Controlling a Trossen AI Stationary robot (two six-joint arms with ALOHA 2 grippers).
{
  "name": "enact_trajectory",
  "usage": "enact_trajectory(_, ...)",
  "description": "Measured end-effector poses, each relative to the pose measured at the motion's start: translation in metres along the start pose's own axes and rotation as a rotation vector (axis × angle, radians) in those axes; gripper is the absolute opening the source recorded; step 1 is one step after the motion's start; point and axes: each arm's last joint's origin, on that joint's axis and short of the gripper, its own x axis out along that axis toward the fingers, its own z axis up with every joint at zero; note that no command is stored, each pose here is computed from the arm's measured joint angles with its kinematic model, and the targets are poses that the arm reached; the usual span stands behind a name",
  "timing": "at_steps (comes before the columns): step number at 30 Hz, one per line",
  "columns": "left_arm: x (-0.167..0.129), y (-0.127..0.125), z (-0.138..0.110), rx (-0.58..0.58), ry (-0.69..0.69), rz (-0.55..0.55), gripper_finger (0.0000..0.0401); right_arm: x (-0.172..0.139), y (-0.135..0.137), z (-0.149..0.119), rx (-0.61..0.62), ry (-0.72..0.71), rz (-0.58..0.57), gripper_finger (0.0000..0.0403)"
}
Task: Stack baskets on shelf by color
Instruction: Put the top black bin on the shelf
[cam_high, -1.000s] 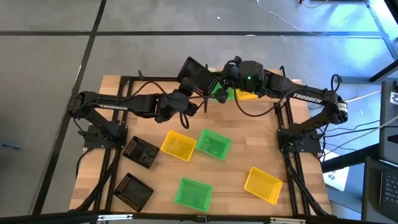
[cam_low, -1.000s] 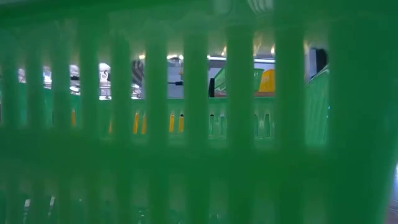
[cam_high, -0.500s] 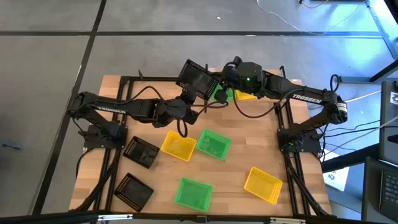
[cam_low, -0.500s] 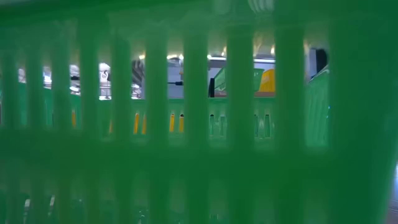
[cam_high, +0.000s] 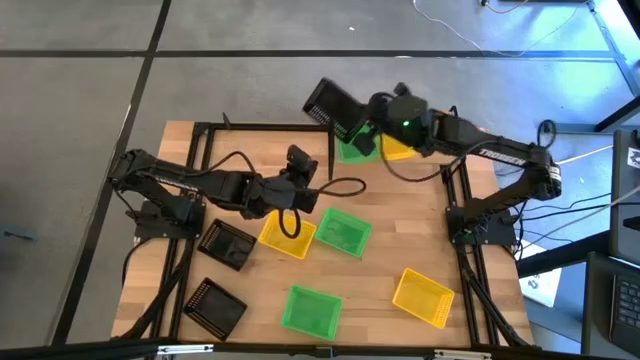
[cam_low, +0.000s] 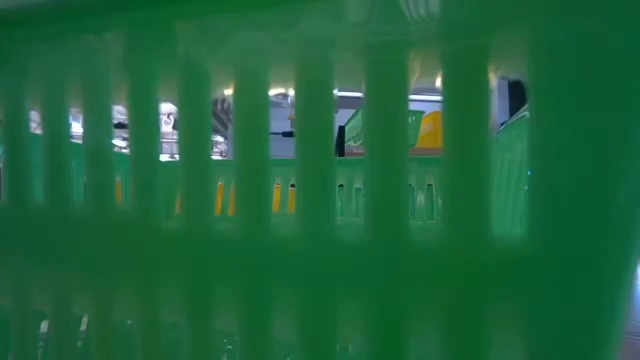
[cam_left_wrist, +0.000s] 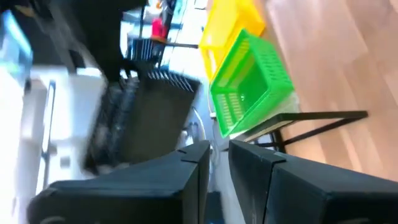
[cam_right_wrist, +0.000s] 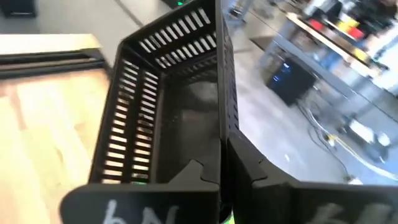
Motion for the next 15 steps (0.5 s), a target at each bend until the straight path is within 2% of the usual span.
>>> enact_trajectory(8, -0.001, 0.002, -0.004, -0.195, 0.138, 0.096, 0.0055, -0.061, -0.046, 0.004, 0.055, 0.114, -0.116, 0.0000)
enact_trajectory(12, 0.004, 0.004, -0.008, -0.262, 0.166, 0.116, 0.0055, -0.093, -0.070, -0.006, 0.165, 0.167, -0.208, 0.0000)
enact_trajectory(15, 0.008, 0.005, -0.011, -0.267, 0.183, 0.122, 0.0055, -0.116, -0.085, -0.020, 0.252, 0.205, -0.298, 0.0000)
